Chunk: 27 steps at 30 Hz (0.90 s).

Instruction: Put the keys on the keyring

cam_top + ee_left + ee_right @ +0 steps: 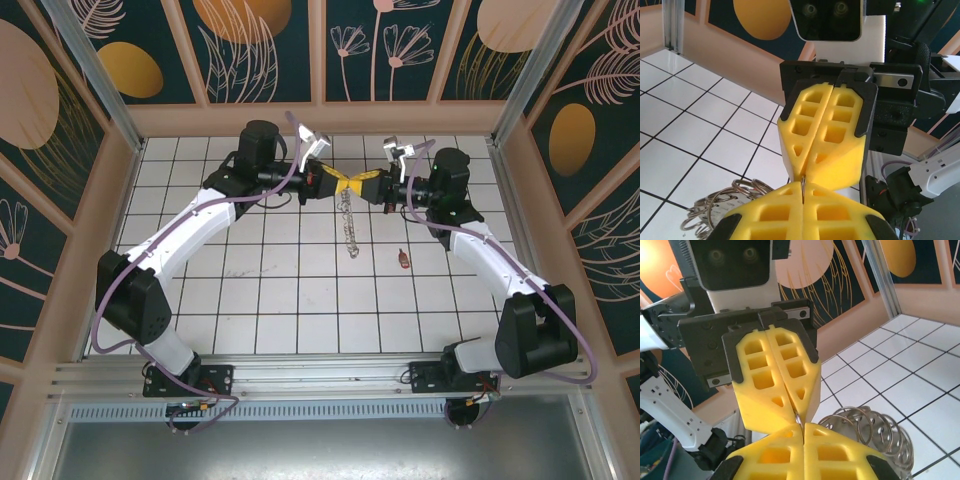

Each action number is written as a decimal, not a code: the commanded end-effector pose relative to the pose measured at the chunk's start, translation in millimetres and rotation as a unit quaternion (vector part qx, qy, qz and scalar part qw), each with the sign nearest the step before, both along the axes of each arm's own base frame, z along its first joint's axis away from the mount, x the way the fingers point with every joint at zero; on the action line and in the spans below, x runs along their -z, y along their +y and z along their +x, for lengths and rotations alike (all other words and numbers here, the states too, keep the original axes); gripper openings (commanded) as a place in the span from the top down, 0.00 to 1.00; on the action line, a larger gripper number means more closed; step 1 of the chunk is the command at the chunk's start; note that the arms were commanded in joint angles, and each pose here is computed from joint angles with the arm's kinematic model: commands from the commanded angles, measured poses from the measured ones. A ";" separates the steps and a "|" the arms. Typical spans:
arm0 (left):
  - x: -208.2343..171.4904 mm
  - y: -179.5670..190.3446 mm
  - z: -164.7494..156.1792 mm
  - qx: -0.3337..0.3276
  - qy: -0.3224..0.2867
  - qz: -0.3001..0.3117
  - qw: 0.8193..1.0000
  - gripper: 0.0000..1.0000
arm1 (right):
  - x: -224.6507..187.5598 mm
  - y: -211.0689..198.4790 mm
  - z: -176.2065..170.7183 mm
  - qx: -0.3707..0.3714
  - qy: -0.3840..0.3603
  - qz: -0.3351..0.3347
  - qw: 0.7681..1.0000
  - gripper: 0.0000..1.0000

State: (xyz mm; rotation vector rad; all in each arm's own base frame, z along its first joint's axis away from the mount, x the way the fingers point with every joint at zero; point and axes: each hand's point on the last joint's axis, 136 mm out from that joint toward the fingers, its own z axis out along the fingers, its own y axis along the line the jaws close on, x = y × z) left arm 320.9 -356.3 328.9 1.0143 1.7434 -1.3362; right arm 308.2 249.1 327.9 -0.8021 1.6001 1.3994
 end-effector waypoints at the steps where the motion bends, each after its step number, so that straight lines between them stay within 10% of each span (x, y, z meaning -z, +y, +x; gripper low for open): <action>1: -21.9 -8.3 -6.3 0.026 -0.026 -0.034 0.999 1.00 | -15.0 4.6 -1.8 -0.010 -0.029 0.011 0.999 1.00; 15: -63.6 30.1 6.9 -0.119 -0.043 -0.129 0.984 0.55 | -39.6 -12.6 6.0 0.057 -0.059 0.067 0.994 1.00; 27: -59.3 24.0 0.0 -0.084 -0.014 -0.169 0.982 0.56 | -75.9 -19.0 -8.2 0.069 -0.083 0.137 0.985 1.00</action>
